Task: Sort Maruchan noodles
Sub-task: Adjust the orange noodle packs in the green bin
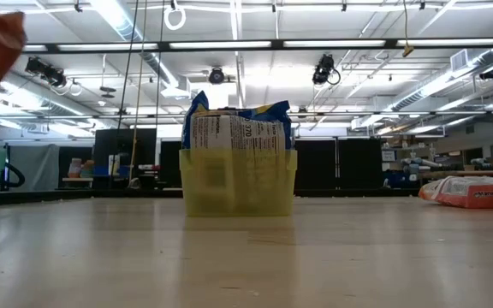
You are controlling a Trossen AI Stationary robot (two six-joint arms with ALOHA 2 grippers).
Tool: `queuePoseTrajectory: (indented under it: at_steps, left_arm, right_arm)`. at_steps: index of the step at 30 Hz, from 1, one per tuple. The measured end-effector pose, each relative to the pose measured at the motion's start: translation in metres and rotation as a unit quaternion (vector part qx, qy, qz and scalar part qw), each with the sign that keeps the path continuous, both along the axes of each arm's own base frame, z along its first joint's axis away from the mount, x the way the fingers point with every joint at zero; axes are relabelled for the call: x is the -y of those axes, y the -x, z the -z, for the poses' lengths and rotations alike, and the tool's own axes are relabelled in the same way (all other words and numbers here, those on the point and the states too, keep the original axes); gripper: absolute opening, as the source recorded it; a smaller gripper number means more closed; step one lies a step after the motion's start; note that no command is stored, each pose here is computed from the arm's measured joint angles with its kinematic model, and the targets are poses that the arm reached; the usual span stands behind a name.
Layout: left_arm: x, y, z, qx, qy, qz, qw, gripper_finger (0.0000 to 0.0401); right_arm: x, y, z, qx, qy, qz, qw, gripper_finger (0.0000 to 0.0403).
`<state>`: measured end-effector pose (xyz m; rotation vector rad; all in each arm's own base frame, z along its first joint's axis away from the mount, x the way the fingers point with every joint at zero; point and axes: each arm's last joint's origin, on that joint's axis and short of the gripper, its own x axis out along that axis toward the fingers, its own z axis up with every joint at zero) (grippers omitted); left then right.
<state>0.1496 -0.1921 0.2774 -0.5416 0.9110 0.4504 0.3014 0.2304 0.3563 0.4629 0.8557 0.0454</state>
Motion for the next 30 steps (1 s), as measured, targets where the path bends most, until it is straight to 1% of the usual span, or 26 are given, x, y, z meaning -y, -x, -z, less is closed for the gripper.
queuePoseTrajectory:
  at_steps: [2, 4, 7, 9, 11, 14, 16, 18, 21, 25, 28, 30]
  left_arm:
    - [0.004, -0.001, 0.000, -0.011, 0.018, 0.029, 0.999, 0.0000]
    - [0.004, -0.001, 0.000, -0.023, 0.015, 0.042, 0.999, 0.0000]
    - [-0.001, 0.000, 0.001, -0.019, -0.016, 0.032, 0.999, 0.0002]
    - [-0.003, -0.002, 0.001, -0.012, -0.023, 0.023, 0.999, 0.0008]
    - [-0.002, -0.003, 0.001, -0.022, -0.012, 0.030, 0.999, 0.0017]
    - [0.001, -0.004, 0.001, -0.054, 0.023, 0.058, 0.997, 0.0038]
    - [0.003, 0.001, 0.001, -0.058, 0.028, 0.056, 0.996, 0.0056]
    - [0.004, 0.008, 0.002, -0.066, 0.022, 0.045, 0.997, 0.0072]
    - [0.002, 0.024, 0.004, -0.121, 0.016, 0.025, 0.992, 0.0090]
    - [-0.004, 0.041, -0.005, -0.178, 0.049, 0.015, 0.983, 0.0108]
    - [-0.006, 0.047, -0.014, -0.197, 0.094, 0.001, 0.976, 0.0121]
    - [-0.006, 0.053, -0.019, -0.219, 0.128, -0.019, 0.967, 0.0132]
  right_arm:
    - [0.000, 0.000, 0.000, 0.002, 0.006, -0.004, 1.000, 0.0171]
    - [0.000, 0.000, 0.000, 0.004, 0.010, -0.009, 1.000, 0.0171]
    - [0.001, -0.001, 0.000, 0.004, 0.011, -0.007, 1.000, 0.0171]
    - [0.002, -0.001, 0.000, 0.004, 0.011, -0.007, 1.000, 0.0171]
    - [0.002, -0.001, 0.000, 0.004, 0.011, -0.007, 1.000, 0.0171]
    - [0.000, 0.000, 0.000, 0.003, 0.009, -0.007, 1.000, 0.0171]
    - [-0.001, 0.001, 0.000, 0.004, 0.010, -0.008, 1.000, 0.0171]
    - [-0.002, 0.001, 0.000, 0.007, 0.013, -0.005, 1.000, 0.0171]
    - [-0.003, 0.003, 0.000, 0.009, 0.015, -0.004, 1.000, 0.0171]
    - [-0.004, 0.003, 0.000, 0.010, 0.016, -0.005, 1.000, 0.0171]
    - [-0.004, 0.003, 0.000, 0.010, 0.017, -0.005, 1.000, 0.0171]
    - [-0.003, 0.003, 0.000, 0.012, 0.021, -0.001, 1.000, 0.0171]
